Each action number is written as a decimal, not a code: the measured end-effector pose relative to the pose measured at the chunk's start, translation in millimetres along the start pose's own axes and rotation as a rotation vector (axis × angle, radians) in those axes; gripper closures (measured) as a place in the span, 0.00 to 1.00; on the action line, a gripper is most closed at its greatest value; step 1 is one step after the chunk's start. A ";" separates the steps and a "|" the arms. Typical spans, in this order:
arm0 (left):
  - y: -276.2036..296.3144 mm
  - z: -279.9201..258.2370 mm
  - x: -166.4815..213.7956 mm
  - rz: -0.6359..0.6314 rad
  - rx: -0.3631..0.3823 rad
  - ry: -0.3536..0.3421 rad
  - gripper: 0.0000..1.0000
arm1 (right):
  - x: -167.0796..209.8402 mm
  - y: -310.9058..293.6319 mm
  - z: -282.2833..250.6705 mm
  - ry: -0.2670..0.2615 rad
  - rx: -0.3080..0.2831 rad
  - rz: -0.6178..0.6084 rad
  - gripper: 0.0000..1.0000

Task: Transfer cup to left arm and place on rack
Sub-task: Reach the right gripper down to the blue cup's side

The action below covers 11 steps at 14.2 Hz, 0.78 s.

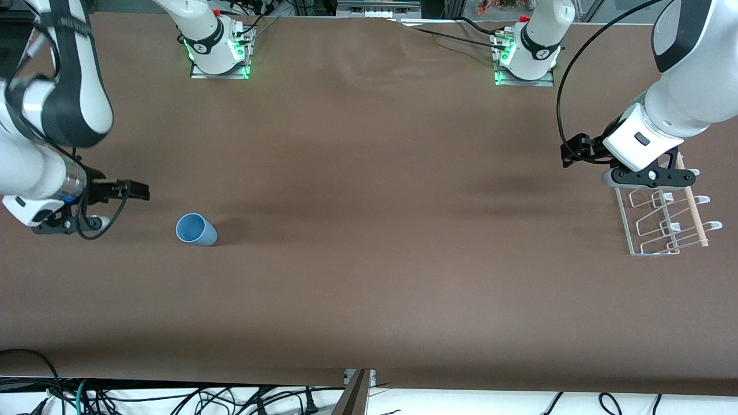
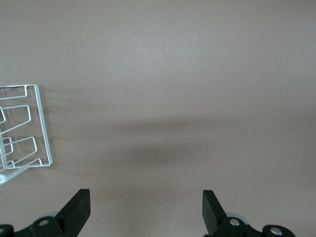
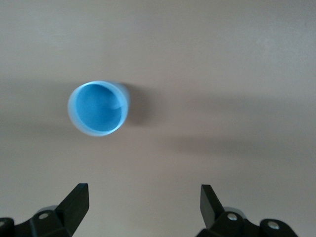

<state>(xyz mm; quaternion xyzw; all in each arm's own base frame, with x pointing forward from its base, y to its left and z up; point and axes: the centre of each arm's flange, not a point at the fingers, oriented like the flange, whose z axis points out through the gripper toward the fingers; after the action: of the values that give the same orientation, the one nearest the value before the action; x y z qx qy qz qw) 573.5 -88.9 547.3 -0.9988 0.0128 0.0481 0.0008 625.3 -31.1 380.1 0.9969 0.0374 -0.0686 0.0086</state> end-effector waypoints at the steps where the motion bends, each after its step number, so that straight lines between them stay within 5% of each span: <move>1: 0.0 -0.1 0.0 0.000 0.000 0.000 0.00 | 2.0 3.4 24.8 0.001 -0.001 0.000 0.00; 11: 0.0 -0.2 0.0 0.000 0.000 0.000 0.00 | 25.6 -22.5 102.8 0.017 -0.013 -0.046 0.00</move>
<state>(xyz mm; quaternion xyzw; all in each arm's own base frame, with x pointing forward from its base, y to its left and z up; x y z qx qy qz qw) 573.5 -89.0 547.5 -0.9988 0.0129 0.0479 0.0008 634.8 -9.1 274.6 0.9963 0.0606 -0.0599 0.0130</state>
